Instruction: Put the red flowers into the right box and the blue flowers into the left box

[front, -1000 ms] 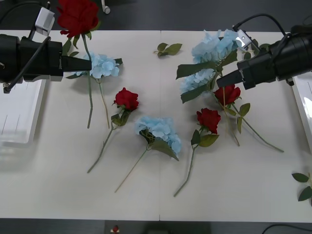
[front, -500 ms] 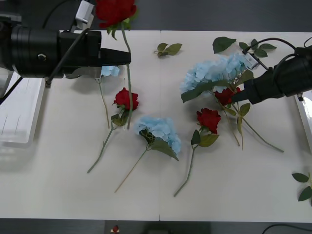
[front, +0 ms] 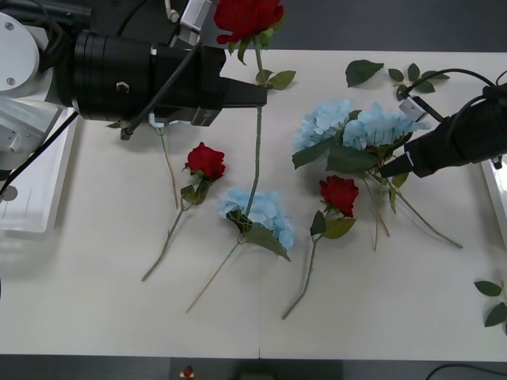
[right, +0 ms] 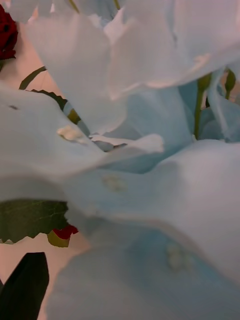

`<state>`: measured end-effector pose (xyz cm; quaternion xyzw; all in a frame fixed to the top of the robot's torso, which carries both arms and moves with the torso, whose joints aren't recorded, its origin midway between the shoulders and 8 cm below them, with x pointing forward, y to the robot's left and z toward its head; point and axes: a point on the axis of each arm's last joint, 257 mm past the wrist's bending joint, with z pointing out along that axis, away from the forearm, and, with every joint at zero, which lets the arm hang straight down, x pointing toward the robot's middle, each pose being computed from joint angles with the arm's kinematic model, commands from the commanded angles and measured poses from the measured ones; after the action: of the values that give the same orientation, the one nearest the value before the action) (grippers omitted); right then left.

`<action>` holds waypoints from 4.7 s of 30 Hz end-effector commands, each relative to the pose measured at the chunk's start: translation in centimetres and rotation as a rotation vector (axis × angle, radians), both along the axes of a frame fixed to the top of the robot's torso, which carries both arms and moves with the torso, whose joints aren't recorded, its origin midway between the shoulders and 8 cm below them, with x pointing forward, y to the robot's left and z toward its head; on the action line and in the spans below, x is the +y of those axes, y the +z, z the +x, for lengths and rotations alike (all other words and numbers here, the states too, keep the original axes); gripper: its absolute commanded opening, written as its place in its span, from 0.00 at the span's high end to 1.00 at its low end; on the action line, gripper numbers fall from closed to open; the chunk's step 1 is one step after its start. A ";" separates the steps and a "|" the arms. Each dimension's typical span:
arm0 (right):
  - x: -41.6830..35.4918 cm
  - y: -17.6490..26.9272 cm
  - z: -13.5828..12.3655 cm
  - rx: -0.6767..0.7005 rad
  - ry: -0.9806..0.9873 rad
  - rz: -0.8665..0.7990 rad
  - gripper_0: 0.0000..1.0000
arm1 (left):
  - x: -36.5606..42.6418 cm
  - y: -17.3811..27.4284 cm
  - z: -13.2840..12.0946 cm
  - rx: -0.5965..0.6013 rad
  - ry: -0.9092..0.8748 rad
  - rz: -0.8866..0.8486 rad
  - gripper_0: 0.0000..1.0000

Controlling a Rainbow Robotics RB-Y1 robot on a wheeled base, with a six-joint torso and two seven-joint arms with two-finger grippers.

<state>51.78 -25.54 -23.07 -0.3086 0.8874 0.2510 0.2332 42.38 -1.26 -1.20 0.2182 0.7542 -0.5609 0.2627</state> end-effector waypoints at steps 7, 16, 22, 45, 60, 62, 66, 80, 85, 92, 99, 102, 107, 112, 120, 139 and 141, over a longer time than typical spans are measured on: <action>1.0 5.4 -1.1 -0.172 0.259 0.067 0.05 | -4.5 3.5 -2.0 -0.023 -0.062 -0.068 1.00; -0.3 10.2 -4.5 -0.110 0.275 0.216 0.05 | -4.6 3.4 -2.0 -0.018 -0.062 -0.067 1.00; 0.3 13.3 -6.5 -0.082 0.305 0.341 0.05 | -4.6 3.4 -2.0 -0.018 -0.062 -0.067 1.00; 14.9 13.1 -17.0 -0.052 0.498 0.745 0.05 | -4.6 3.4 -2.0 -0.018 -0.062 -0.067 1.00; 22.4 12.5 -15.2 -0.096 0.256 0.974 0.05 | -4.6 3.4 -2.0 -0.018 -0.062 -0.067 1.00; 23.6 13.1 -15.4 -0.101 0.259 0.998 0.05 | -4.6 3.4 -2.0 -0.018 -0.062 -0.067 1.00; 25.3 13.8 -15.8 -0.102 0.261 1.033 0.05 | -4.6 3.4 -2.0 -0.018 -0.062 -0.067 1.00; 26.6 14.3 -15.3 -0.105 0.232 1.068 0.88 | -4.6 3.4 -2.0 -0.018 -0.062 -0.067 1.00; 26.7 14.5 -15.2 -0.107 0.231 1.073 1.00 | -4.6 3.4 -2.0 -0.018 -0.062 -0.067 1.00; 26.7 14.5 -15.2 -0.105 0.231 1.073 1.00 | -4.6 3.4 -2.0 -0.018 -0.062 -0.067 1.00; 26.5 14.5 -15.1 -0.108 0.230 1.069 1.00 | -4.6 3.4 -2.0 -0.018 -0.062 -0.067 0.00; 26.4 14.4 -15.1 -0.106 0.227 1.068 1.00 | -4.6 3.4 -2.0 -0.018 -0.062 -0.067 0.00; 26.2 14.4 -15.0 -0.107 0.225 1.064 1.00 | -4.6 3.4 -2.0 -0.018 -0.062 -0.067 0.00; 25.7 14.6 -14.8 -0.118 0.231 1.055 1.00 | -4.6 3.4 -2.0 -0.018 -0.062 -0.067 0.00; 22.6 14.4 -13.6 -0.161 0.224 0.971 1.00 | -4.6 3.4 -2.0 -0.018 -0.062 -0.067 0.00; -1.6 12.7 -4.8 -0.262 -0.130 0.385 1.00 | 8.3 -2.7 7.6 -0.051 0.329 0.305 0.00; -4.8 12.0 -4.4 -0.274 -0.162 0.299 1.00 | 10.3 -3.6 8.8 -0.022 0.406 0.354 0.00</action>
<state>46.93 -27.17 -11.21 -0.2265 0.8063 0.3585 0.4123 49.97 7.07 -5.75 0.1469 0.8535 -0.3785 0.3266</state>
